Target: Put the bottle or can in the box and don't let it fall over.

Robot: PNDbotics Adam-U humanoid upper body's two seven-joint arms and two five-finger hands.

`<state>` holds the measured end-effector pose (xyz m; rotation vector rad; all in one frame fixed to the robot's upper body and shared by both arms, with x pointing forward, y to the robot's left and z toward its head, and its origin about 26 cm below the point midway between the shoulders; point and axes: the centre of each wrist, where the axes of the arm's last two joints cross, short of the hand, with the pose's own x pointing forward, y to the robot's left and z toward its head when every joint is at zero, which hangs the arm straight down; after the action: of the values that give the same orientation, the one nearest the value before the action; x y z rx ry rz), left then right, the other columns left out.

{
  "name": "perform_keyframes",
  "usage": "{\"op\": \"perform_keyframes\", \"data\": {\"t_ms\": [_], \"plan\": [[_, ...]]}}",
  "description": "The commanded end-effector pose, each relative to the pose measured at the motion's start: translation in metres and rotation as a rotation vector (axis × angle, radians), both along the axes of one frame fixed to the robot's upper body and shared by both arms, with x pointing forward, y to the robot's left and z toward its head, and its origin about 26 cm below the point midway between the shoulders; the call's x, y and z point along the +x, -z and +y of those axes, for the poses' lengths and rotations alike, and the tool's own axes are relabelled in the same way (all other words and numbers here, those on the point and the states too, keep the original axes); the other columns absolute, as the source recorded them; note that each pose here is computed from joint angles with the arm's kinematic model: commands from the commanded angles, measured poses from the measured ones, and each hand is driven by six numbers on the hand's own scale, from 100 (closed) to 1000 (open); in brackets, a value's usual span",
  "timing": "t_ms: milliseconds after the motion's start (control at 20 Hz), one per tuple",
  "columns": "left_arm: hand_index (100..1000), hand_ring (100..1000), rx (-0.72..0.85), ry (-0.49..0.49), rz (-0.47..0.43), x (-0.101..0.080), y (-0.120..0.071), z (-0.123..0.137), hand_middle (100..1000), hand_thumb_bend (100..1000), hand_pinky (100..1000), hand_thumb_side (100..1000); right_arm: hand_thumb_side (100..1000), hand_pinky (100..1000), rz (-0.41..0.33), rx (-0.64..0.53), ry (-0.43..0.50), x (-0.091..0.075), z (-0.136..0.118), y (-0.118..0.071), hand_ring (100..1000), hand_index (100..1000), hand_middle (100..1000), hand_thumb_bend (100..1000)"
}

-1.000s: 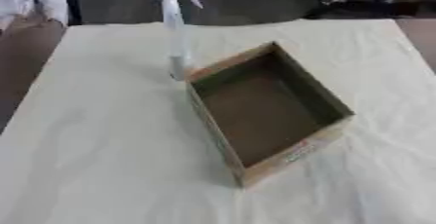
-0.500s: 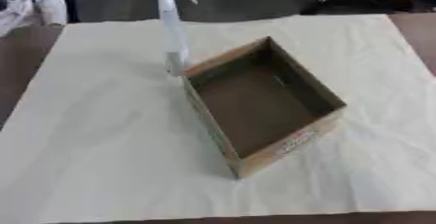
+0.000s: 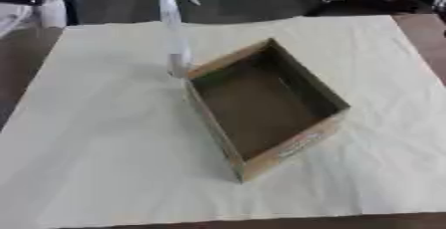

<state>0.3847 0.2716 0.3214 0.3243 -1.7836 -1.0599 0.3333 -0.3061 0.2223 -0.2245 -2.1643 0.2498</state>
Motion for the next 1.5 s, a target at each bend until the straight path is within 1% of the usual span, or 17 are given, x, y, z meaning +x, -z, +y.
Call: {"op": "perform_keyframes", "data": {"t_ms": [50, 250, 550, 700, 750, 800, 1000, 1200, 1500], "plan": [[885, 824, 0.067, 0.019, 0.021, 0.003, -0.012, -0.003, 846, 489, 747, 264, 525, 884, -0.025, -0.024, -0.009, 0.0, -0.001, -0.011, 955, 885, 1000, 100], [890, 833, 0.129, 0.051, 0.036, 0.006, -0.023, -0.01, 852, 499, 768, 241, 526, 884, -0.021, -0.029, -0.014, 0.0, 0.0, -0.01, 954, 885, 1000, 100], [899, 843, 0.151, 0.097, 0.054, 0.011, -0.031, -0.012, 860, 498, 774, 255, 526, 884, -0.023, -0.035, -0.02, 0.001, 0.001, -0.012, 954, 885, 1000, 100], [899, 843, 0.149, 0.099, 0.055, 0.012, -0.032, -0.012, 860, 498, 774, 255, 526, 884, -0.023, -0.035, -0.02, 0.001, 0.001, -0.012, 954, 885, 1000, 100], [893, 839, 0.144, 0.101, 0.058, 0.013, -0.032, -0.013, 857, 484, 761, 273, 526, 884, -0.022, -0.035, -0.024, 0.001, 0.002, -0.012, 954, 886, 1000, 100], [893, 839, 0.128, 0.108, 0.07, 0.016, -0.033, -0.016, 857, 479, 760, 262, 526, 884, -0.021, -0.036, -0.029, 0.001, 0.003, -0.012, 954, 886, 1000, 100], [895, 841, 0.09, 0.13, 0.106, 0.026, -0.034, -0.031, 861, 478, 758, 266, 526, 884, -0.019, -0.037, -0.035, 0.002, 0.005, -0.012, 954, 886, 1000, 100], [892, 844, 0.092, 0.14, 0.114, 0.032, -0.033, -0.041, 861, 488, 762, 265, 526, 884, -0.019, -0.038, -0.041, 0.002, 0.006, -0.013, 955, 886, 1000, 100], [887, 847, 0.086, 0.133, 0.114, 0.04, -0.031, -0.049, 864, 499, 767, 268, 526, 884, -0.019, -0.04, -0.051, 0.003, 0.008, -0.013, 955, 887, 1000, 100]]}}
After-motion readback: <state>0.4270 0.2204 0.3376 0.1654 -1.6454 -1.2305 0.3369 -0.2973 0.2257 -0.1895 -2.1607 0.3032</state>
